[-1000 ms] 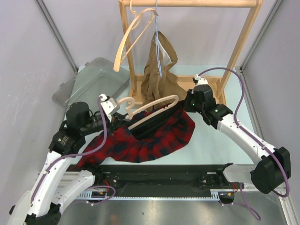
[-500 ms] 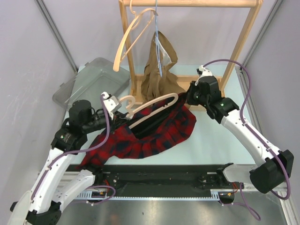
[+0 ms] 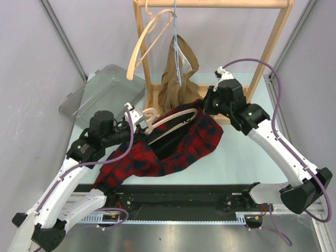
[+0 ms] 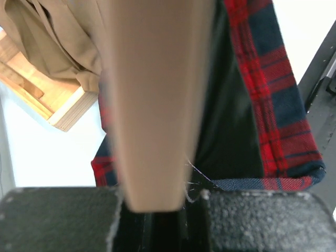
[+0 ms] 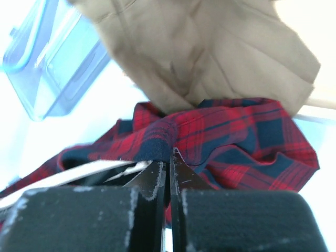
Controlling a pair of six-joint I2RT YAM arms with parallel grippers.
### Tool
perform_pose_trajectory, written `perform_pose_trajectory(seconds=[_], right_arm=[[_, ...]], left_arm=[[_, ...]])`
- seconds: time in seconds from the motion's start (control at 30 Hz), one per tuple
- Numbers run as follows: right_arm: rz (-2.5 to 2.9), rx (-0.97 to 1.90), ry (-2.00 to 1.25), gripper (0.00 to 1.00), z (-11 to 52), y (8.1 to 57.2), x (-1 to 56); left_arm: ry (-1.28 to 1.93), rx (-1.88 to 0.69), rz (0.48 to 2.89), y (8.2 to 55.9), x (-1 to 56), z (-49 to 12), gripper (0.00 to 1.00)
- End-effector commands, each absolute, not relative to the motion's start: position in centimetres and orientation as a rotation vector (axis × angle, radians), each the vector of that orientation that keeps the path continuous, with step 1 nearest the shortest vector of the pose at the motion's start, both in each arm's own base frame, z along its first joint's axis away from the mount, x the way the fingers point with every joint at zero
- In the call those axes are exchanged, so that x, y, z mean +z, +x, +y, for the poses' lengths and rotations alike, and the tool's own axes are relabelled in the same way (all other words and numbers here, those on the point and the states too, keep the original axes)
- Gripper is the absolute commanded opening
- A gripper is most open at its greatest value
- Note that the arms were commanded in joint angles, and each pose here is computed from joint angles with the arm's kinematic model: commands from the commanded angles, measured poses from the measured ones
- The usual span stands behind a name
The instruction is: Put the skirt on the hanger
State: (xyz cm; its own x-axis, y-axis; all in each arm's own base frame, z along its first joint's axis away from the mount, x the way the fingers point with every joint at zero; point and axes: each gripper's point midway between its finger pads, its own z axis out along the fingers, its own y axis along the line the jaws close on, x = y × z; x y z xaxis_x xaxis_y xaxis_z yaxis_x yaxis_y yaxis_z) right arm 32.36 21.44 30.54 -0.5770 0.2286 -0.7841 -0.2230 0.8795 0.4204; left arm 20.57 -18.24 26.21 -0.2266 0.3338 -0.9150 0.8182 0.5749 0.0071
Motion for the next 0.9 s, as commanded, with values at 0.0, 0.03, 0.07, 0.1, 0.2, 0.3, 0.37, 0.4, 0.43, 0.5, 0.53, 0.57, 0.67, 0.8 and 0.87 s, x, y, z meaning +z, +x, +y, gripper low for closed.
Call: perform_pose_trajectory(seconds=[0.0, 0.03, 0.07, 0.1, 0.2, 0.3, 0.37, 0.4, 0.43, 0.5, 0.53, 0.57, 0.67, 0.8, 0.87], right_arm=[[2.007, 0.655, -0.142, 0.0, 23.9, 30.0, 34.3], [2.004, 0.658, -0.179, 0.0, 24.6, 29.4, 34.3], [1.99, 0.663, -0.207, 0.0, 25.2, 28.8, 34.7], [1.985, 0.671, -0.271, 0.0, 26.4, 27.5, 34.8], [1.949, 0.674, -0.331, 0.0, 27.4, 25.9, 35.9], [1.926, 0.67, -0.346, 0.0, 27.3, 25.1, 37.1], [1.903, 0.664, -0.375, 0.0, 27.3, 24.5, 38.1], [1.887, 0.657, -0.377, 0.0, 27.2, 24.4, 38.9], [1.873, 0.658, -0.412, 0.0, 27.4, 23.7, 39.4], [1.842, 0.666, -0.436, 0.0, 27.4, 23.0, 40.7], [1.829, 0.673, -0.454, 0.0, 27.7, 22.5, 41.1], [1.806, 0.676, -0.482, 0.0, 27.7, 22.0, 41.5], [1.736, 0.697, -0.48, 0.0, 27.4, 21.4, 43.3], [1.704, 0.708, -0.487, 0.02, 27.0, 20.9, 43.9], [1.732, 0.703, -0.515, 0.05, 27.1, 20.7, 42.9]], left_arm=[[0.924, -0.596, 1.793, 21.5, 27.4, -18.7, 0.0], [0.939, -0.616, 1.789, 21.4, 27.4, -19.1, 0.0], [0.943, -0.618, 1.79, 21.4, 27.4, -19.3, 0.0], [0.949, -0.618, 1.793, 21.6, 27.7, -19.5, 0.0], [0.97, -0.623, 1.77, 21.6, 29.0, -19.9, 0.0], [0.998, -0.652, 1.706, 21.3, 31.4, -20.5, 0.0], [1.021, -0.682, 1.652, 20.6, 33.0, -20.9, 0.0], [1.025, -0.688, 1.611, 20.4, 34.5, -20.9, 0.0], [1.041, -0.701, 1.587, 20.0, 35.2, -21.1, 0.0], [1.069, -0.729, 1.516, 19.1, 37.4, -21.4, 0.0], [1.084, -0.735, 1.498, 18.7, 38.1, -21.4, 0.0], [1.094, -0.755, 1.468, 18.3, 39.0, -21.6, 0.0], [1.097, -0.757, 1.348, 17.1, 42.8, -21.4, 0.0], [1.126, -0.788, 1.303, 16.1, 43.5, -21.6, 0.0], [1.148, -0.814, 1.346, 16.4, 41.3, -22.0, 0.0]])
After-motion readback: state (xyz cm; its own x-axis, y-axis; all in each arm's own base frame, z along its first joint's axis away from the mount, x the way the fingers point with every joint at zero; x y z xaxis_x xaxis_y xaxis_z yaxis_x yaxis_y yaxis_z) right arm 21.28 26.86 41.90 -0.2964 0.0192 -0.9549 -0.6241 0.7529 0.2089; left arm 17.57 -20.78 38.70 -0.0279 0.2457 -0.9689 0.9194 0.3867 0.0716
